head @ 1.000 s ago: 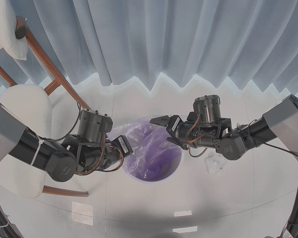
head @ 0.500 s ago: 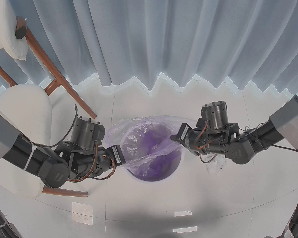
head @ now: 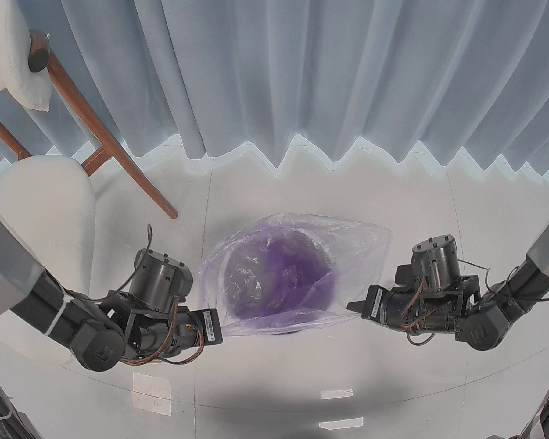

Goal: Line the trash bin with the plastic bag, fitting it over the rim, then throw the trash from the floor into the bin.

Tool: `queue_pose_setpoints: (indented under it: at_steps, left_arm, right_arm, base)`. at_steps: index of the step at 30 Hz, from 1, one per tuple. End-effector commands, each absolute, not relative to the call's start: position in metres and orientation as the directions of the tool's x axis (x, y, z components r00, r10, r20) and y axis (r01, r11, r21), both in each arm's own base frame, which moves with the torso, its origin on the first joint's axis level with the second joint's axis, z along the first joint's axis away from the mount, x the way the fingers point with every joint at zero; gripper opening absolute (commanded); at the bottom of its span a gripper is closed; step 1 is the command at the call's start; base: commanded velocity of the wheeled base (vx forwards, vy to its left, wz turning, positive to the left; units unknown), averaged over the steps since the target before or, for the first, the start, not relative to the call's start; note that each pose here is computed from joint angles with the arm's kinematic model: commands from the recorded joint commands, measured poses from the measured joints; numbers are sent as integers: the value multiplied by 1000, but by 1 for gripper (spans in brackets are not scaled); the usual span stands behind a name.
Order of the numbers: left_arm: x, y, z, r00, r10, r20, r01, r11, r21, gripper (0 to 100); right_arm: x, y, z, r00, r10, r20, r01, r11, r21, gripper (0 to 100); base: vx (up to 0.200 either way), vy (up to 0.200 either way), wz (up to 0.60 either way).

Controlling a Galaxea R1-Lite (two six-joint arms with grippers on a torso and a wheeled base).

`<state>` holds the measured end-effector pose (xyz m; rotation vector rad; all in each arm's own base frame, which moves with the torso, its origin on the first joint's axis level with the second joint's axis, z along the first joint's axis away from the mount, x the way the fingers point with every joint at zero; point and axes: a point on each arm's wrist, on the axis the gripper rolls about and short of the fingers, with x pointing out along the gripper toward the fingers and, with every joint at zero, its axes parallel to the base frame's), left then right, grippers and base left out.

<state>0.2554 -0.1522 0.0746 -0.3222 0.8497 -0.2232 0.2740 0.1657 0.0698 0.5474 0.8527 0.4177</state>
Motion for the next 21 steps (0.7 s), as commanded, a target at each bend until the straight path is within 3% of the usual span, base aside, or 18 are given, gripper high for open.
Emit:
queue_pose_setpoints:
  at_steps: [1,13,21]
  left_arm:
    - [250,-152,45,579,-261,-772,73,960,-270,0]
    - [261,-156,12,574,-192,-796,113,981,-156,0]
    - [274,-154,-10,607,-136,-783,141,988,-63,0]
  right_arm:
    - [258,166,40,541,541,-644,-120,807,578,0]
    - [256,185,4,509,498,-703,-145,854,500,0]
    - [269,190,-20,569,451,-688,-196,887,418,0]
  base:
    - [0,0,0]
    - [0,0,0]
    - [0,0,0]
